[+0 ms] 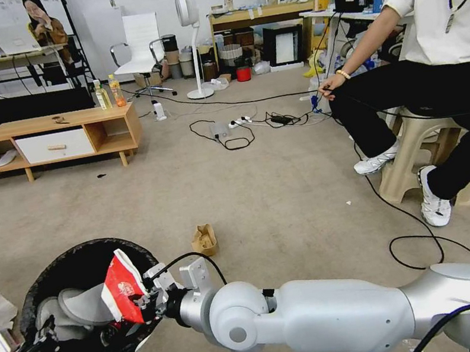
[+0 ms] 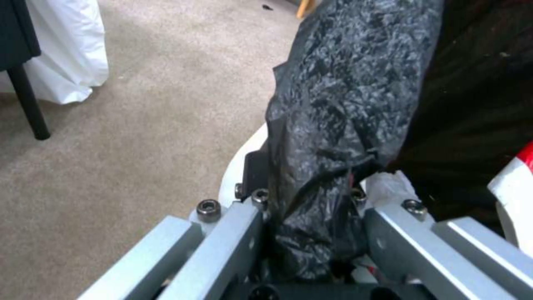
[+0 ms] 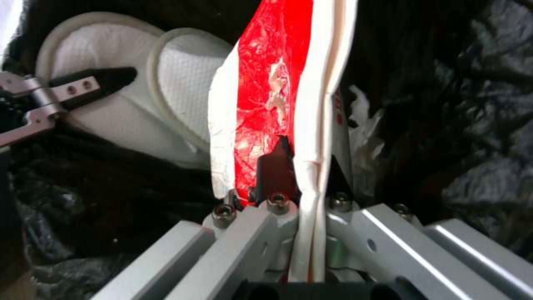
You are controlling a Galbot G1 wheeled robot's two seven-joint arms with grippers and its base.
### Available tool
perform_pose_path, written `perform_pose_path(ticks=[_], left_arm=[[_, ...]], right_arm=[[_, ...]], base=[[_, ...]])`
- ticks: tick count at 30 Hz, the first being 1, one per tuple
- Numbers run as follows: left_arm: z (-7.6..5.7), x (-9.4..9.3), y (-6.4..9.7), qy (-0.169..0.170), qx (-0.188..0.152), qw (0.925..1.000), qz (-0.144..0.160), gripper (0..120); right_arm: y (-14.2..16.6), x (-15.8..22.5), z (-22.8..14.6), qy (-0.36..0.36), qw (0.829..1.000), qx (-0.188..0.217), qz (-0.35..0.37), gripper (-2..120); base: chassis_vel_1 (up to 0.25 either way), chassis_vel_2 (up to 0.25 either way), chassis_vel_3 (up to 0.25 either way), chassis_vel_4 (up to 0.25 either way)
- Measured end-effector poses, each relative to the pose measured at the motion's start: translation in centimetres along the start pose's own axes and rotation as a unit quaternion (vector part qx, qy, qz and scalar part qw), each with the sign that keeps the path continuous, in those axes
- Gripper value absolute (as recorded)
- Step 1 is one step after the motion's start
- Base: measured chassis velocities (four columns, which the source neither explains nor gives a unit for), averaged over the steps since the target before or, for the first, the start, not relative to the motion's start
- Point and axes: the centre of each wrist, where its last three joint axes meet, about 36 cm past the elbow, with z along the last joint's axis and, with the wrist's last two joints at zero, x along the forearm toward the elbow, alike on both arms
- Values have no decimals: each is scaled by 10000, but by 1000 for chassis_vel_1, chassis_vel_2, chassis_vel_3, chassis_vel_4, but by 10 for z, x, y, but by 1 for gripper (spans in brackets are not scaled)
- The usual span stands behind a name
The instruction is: Pick up the trash bin and place the garbage on the floor into it.
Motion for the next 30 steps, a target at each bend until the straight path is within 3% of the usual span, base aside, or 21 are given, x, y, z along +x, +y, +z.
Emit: perform_pose_path(ticks=[4, 6, 12, 21, 26, 27, 30], left_arm=[[1, -2, 0, 15, 4, 10000, 7, 5], [1, -3, 1, 26, 11, 10000, 16, 5], [2, -4, 1, 33, 9, 10000, 12, 5], [3, -6, 0, 55, 21, 10000, 27, 5], [4, -5, 0, 64, 16, 10000, 20, 5], [4, -6, 1, 71, 14, 10000, 5, 5], [4, -6, 2, 75, 14, 10000, -5, 5]], right_arm=[[-1, -1, 0, -11, 10000, 6, 26, 1], [-2, -1, -2, -42, 10000, -6, 48, 13], [-3, 1, -5, -85, 9999, -20, 76, 27], [0, 6, -12, -197, 9998, -49, 17, 66], [3, 8, -16, -256, 9997, -52, -18, 79], [5, 10, -20, -320, 9995, -60, -40, 87], [8, 15, -27, -442, 9990, -77, -75, 92]], base=[[0, 0, 0, 0], [0, 0, 0, 0], [0, 0, 0, 0], [0, 0, 0, 0], [0, 0, 0, 0], [0, 0, 0, 0], [0, 0, 0, 0]])
